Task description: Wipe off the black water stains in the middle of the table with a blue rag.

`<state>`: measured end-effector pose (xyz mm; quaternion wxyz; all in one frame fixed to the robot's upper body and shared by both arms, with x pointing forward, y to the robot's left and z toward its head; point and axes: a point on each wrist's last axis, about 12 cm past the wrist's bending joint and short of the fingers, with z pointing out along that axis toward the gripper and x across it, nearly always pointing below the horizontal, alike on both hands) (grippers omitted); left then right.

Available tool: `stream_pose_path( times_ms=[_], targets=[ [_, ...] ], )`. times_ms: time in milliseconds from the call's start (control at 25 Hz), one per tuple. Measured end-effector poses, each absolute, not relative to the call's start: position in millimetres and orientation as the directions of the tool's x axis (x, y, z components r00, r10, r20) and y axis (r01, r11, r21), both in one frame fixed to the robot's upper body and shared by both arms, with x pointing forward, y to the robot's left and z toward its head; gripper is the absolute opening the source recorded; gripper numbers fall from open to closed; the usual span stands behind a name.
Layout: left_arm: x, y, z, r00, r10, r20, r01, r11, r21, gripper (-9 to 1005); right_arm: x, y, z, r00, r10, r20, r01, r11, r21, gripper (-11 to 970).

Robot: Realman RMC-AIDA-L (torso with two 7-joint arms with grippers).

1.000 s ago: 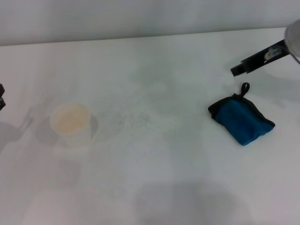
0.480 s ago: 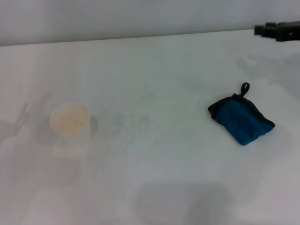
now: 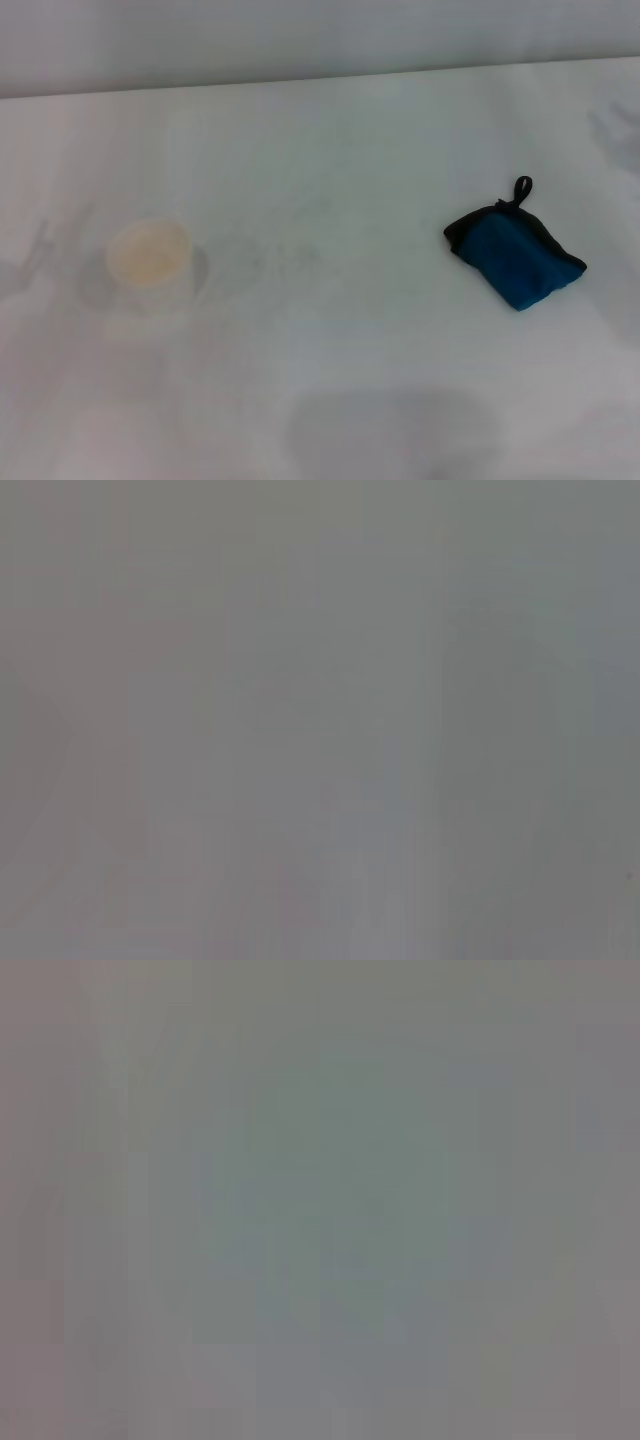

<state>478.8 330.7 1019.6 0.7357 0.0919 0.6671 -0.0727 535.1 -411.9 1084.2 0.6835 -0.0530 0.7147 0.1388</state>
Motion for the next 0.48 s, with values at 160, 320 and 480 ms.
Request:
stream_pose_path(
  times_ms=[160,320,480],
  targets=[
    [477,330,1017,0.089,0.010,-0.996,0.225,0.974,0.030,864,513,-408,1059,0.076,0.087,-0.993,-0.102,0.992,0.079,415],
    [471,328,1015,0.087,0.012,-0.996,0.220,0.975,0.031,865,501,-406,1043,0.090,0.102,-0.991,0.015,0.994,0.104,415],
    [469,325,1013,0.097,0.053,-0.994,0.214,0.974,0.073,865,494,-407,1032,0.057,0.095,-0.994,0.094,0.990,0.100,416]
  ],
)
